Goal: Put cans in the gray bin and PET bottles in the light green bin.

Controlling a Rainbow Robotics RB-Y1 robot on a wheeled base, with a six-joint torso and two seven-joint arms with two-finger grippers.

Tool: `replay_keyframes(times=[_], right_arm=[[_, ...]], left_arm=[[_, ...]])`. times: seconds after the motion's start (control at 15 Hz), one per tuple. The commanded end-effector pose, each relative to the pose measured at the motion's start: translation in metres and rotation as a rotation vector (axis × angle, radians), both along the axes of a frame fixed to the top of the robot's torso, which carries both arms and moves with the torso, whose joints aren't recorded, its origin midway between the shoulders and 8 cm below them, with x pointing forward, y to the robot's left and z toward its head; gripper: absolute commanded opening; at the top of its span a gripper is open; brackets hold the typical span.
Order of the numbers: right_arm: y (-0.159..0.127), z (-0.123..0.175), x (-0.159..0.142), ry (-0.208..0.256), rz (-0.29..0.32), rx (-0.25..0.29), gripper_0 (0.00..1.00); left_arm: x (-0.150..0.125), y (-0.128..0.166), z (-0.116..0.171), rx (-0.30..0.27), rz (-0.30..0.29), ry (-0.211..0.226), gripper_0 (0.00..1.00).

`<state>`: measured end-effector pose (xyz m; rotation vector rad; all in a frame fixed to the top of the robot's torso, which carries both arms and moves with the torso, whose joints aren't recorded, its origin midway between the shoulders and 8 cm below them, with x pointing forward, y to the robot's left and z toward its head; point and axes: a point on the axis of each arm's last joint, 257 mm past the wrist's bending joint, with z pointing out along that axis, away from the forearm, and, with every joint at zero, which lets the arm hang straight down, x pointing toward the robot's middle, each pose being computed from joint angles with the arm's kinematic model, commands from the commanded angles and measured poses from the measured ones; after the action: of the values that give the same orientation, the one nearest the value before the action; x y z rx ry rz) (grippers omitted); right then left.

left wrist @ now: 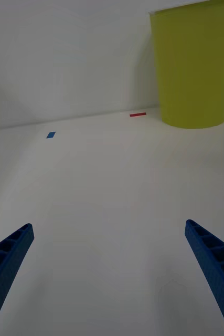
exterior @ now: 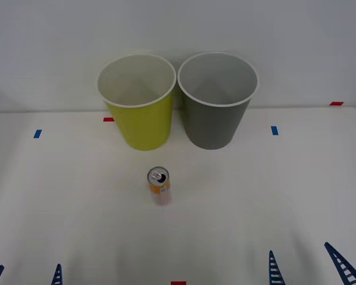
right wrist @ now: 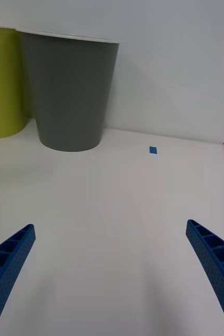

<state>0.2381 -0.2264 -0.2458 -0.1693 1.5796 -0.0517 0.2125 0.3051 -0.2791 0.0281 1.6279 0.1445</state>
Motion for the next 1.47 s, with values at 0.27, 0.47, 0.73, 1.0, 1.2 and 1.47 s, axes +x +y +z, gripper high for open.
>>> replay_keyframes(times=[0.27,0.47,0.73,1.0,1.2,1.47], right_arm=[[0.0,0.0,0.0,0.0,0.0,0.0,1.0],[0.0,0.0,0.0,0.0,0.0,0.0,1.0],[0.0,0.0,0.0,0.0,0.0,0.0,1.0],[0.0,0.0,0.0,0.0,0.0,0.0,1.0],[0.0,0.0,0.0,0.0,0.0,0.0,1.0],[0.0,0.0,0.0,0.0,0.0,0.0,1.0]], left_arm=[[0.0,0.0,0.0,0.0,0.0,0.0,1.0],[0.0,0.0,0.0,0.0,0.0,0.0,1.0],[0.0,0.0,0.0,0.0,0.0,0.0,1.0],[0.0,0.0,0.0,0.0,0.0,0.0,1.0],[0.0,0.0,0.0,0.0,0.0,0.0,1.0],[0.0,0.0,0.0,0.0,0.0,0.0,1.0]])
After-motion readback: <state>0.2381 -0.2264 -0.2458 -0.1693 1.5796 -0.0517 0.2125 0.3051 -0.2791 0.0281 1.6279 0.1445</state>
